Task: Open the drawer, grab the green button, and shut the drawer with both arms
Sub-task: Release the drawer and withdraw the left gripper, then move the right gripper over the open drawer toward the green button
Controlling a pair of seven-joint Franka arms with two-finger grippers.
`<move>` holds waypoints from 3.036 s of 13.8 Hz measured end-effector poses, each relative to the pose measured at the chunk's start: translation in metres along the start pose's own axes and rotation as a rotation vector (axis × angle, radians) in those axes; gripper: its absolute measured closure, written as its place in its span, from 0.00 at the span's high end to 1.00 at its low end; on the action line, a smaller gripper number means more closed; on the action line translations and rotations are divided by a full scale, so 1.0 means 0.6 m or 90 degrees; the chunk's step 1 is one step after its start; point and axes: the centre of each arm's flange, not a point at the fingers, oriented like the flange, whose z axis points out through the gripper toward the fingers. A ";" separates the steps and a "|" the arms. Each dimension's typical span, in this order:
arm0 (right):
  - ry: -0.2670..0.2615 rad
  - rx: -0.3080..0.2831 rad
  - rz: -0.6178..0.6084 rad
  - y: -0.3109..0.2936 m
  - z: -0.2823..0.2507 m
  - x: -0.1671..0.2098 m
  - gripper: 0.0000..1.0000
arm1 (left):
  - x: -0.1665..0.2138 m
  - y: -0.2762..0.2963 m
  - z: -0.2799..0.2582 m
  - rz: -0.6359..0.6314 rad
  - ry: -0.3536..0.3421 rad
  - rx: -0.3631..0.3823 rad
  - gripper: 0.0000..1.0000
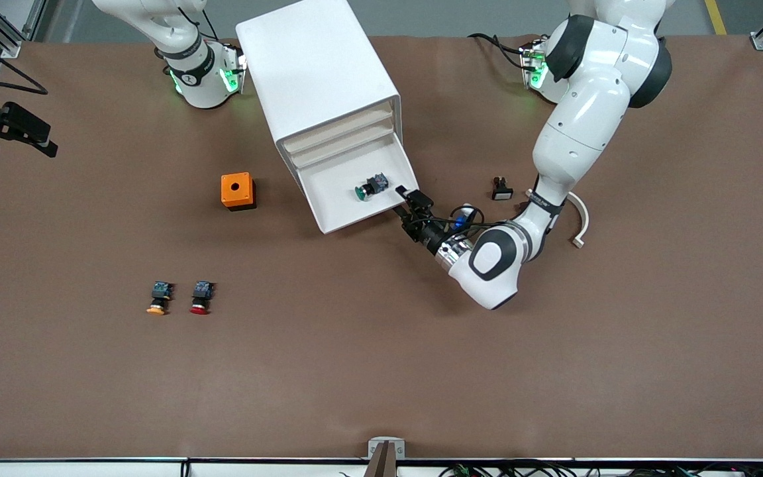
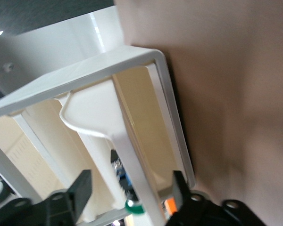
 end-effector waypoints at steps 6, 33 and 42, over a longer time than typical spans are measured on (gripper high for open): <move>-0.001 0.000 0.000 0.000 0.000 0.000 1.00 | -0.047 -0.056 -0.150 0.378 0.015 -0.121 0.99; -0.025 -0.001 -0.003 0.000 0.032 0.021 1.00 | -0.197 -0.285 -0.292 0.700 0.829 -0.479 1.00; -0.089 -0.004 0.009 0.017 0.131 0.079 1.00 | -0.195 -0.288 -0.299 0.698 0.829 -0.483 1.00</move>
